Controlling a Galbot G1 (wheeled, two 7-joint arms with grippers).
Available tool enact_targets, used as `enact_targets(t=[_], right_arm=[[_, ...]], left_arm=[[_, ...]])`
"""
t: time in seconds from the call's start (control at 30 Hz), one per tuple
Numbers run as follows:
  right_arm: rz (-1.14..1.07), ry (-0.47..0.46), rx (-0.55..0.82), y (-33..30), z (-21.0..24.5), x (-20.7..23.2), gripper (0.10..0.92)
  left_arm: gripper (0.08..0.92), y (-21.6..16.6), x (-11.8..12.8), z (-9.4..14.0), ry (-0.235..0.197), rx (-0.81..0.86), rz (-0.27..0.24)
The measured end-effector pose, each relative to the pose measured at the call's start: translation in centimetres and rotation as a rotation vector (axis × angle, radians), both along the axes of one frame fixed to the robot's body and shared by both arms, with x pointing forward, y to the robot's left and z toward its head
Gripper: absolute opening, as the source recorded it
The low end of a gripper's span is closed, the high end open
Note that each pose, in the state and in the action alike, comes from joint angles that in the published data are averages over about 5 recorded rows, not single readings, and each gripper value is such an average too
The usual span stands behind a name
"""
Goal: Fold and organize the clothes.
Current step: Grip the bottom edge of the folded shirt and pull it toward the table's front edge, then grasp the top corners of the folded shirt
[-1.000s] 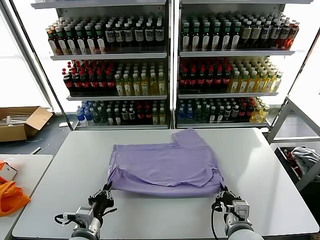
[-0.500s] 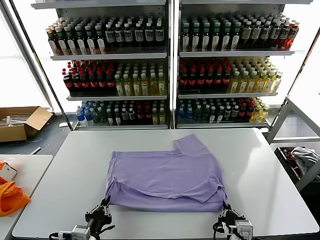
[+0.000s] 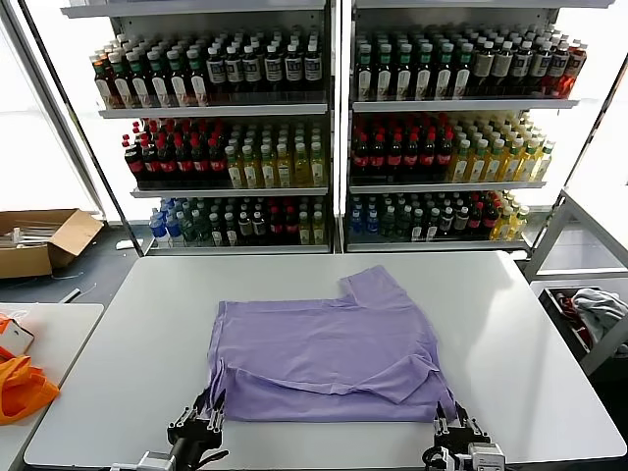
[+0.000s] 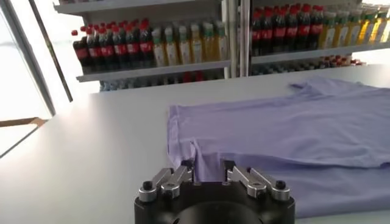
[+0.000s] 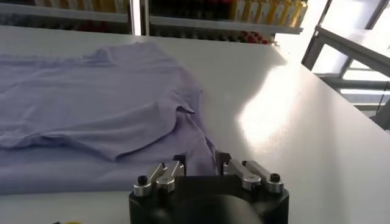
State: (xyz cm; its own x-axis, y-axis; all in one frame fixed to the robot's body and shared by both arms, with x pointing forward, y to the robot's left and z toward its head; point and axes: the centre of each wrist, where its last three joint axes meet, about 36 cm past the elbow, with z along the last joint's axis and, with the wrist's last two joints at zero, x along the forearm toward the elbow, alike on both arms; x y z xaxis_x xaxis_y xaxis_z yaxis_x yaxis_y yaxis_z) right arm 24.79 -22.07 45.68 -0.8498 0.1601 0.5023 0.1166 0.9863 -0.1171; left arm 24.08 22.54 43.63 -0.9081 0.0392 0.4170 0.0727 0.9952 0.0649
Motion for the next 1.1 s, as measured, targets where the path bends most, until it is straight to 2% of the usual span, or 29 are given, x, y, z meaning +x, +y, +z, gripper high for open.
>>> enact_targets(t=[0.13, 0.3, 0.5, 0.73, 1.1], right_arm=[[-0.023, -0.054, 0.015, -0.8, 1.6, 0.4, 0.653], [-0.048, -0.123, 0.038, -2.1, 3.3, 1.5, 0.787], [-0.04, -0.207, 0.062, -3.3, 4.9, 3.6, 0.822], [0.023, -0.28, 0.099, -4.4, 5.7, 7.7, 0.823], [0.24, -0.342, 0.12, -4.8, 7.3, 16.5, 0.823]], left_arm=[[0.527, 0.5, 0.5, 1.8, -0.05, -0.015, 0.01], [0.674, 1.6, 1.4, 4.1, -0.136, -0.035, 0.028], [0.809, 3.2, 2.8, 6.1, -0.219, -0.049, 0.033], [0.822, 3.8, 5.2, 6.8, -0.26, -0.062, -0.028], [0.823, 5.7, 10.1, 7.0, -0.264, -0.05, -0.166]])
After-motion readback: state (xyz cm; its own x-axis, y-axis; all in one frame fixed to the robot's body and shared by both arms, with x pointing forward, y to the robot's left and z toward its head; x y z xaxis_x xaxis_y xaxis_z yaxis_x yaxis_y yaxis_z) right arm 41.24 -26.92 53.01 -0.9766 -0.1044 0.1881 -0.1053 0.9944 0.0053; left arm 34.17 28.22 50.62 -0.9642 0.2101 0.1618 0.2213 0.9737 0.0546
